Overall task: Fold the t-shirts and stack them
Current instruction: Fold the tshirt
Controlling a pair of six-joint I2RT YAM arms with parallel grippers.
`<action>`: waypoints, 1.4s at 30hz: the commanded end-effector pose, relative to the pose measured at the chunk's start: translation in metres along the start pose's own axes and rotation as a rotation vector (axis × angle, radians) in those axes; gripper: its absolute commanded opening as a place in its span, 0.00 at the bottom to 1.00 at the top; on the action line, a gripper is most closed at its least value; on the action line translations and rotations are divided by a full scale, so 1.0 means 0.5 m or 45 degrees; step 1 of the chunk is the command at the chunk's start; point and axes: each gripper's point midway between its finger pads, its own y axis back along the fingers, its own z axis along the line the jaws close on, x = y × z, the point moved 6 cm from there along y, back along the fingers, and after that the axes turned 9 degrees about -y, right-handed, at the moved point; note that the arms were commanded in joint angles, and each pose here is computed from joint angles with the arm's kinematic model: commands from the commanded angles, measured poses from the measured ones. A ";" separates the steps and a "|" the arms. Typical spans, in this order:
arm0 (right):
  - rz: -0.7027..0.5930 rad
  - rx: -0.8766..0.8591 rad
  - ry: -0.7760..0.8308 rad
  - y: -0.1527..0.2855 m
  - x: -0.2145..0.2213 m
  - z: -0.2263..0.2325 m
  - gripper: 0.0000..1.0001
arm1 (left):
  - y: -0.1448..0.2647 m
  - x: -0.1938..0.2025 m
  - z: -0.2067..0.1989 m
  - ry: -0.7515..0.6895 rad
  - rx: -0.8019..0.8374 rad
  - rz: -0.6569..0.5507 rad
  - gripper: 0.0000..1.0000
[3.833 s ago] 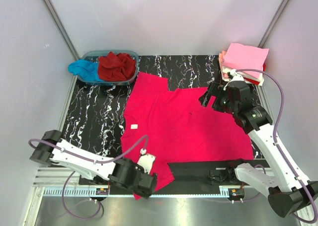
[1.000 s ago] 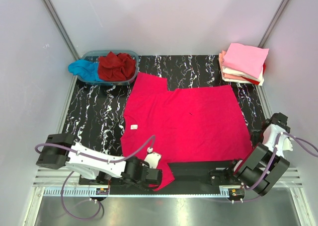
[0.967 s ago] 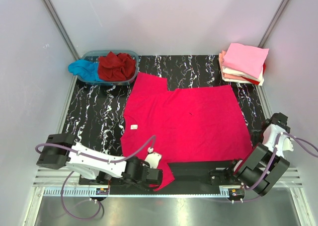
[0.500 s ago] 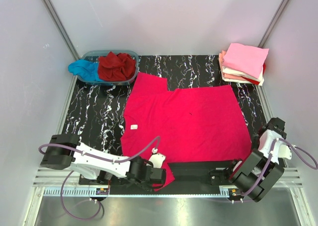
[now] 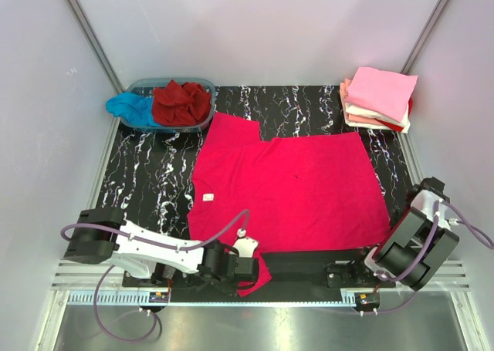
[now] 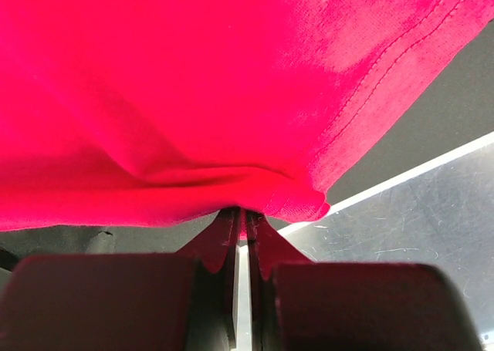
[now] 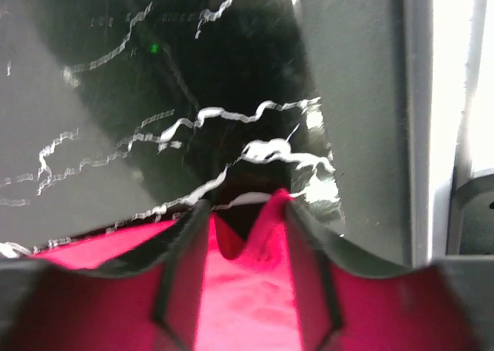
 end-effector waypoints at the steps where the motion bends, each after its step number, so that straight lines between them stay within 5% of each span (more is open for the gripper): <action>1: 0.111 -0.072 0.003 0.012 0.018 0.012 0.45 | -0.009 -0.024 -0.018 0.008 0.046 -0.035 0.00; 6: 0.226 -0.125 0.064 -0.028 0.058 0.013 0.01 | -0.004 -0.030 -0.016 0.014 0.014 -0.037 0.00; 17: 0.197 -0.391 0.249 0.081 0.039 0.015 0.00 | 0.120 -0.056 0.032 0.144 0.033 -0.200 0.00; 29: 0.452 -0.558 0.376 0.174 0.082 -0.039 0.00 | 0.264 -0.086 0.137 0.267 0.010 -0.387 0.00; 42: 0.497 -0.705 0.354 0.243 0.058 0.057 0.00 | 0.323 -0.262 0.255 0.309 -0.105 -0.524 0.00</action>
